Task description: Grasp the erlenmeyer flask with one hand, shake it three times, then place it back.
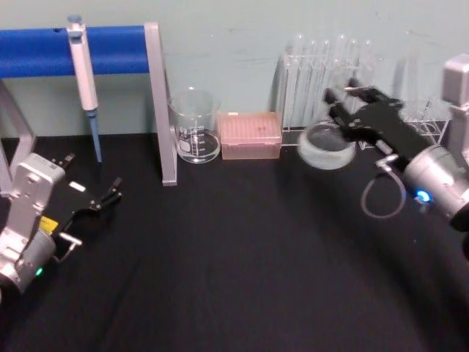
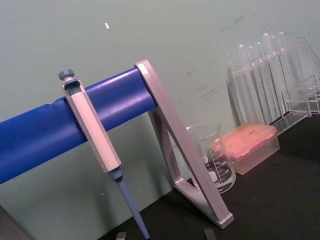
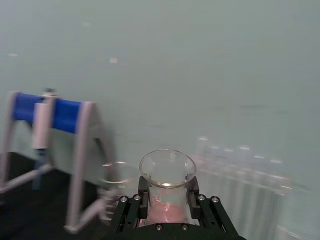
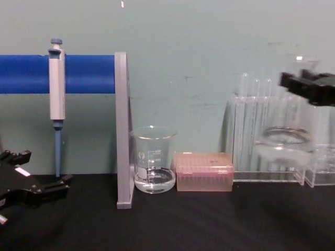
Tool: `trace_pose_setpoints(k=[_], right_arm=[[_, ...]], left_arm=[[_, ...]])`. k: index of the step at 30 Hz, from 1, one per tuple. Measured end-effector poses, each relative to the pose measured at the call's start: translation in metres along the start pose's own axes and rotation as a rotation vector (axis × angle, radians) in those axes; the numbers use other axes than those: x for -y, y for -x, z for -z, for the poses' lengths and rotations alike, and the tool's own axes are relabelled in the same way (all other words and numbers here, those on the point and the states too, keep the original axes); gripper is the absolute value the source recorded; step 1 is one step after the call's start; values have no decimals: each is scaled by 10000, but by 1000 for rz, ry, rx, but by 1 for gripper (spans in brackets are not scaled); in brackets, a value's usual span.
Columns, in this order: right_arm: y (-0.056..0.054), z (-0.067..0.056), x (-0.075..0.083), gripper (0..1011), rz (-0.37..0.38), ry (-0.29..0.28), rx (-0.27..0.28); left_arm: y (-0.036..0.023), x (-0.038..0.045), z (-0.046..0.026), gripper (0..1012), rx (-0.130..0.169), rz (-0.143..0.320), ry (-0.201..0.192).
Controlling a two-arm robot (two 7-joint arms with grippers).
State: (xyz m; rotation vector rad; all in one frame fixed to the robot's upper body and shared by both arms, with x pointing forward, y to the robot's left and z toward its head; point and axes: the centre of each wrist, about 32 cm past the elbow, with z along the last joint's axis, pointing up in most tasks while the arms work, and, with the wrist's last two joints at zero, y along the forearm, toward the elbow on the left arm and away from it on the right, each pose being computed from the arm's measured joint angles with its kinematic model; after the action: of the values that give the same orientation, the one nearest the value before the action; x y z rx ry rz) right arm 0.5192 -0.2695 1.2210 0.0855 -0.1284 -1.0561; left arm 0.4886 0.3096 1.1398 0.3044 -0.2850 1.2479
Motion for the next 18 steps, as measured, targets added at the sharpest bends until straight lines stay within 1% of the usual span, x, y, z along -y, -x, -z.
trace_pose_setpoints(k=[2,5,9,13,17,18], right_arm=[[-51,-10,60,449,54,5,11],[-112,-21,129,449,114,13,22],[-157,-27,183,450,154,25,30],[-145,-26,183,449,148,33,28],[-89,-13,122,450,89,35,4],[-61,-7,86,450,61,34,-8]], left_arm=[[0,0,0,1001,0,0,0],[0,0,0,1001,0,0,0],[0,0,0,1001,0,0,0],[0,0,0,1001,0,0,0],[0,0,0,1001,0,0,0],[0,0,0,1001,0,0,0]])
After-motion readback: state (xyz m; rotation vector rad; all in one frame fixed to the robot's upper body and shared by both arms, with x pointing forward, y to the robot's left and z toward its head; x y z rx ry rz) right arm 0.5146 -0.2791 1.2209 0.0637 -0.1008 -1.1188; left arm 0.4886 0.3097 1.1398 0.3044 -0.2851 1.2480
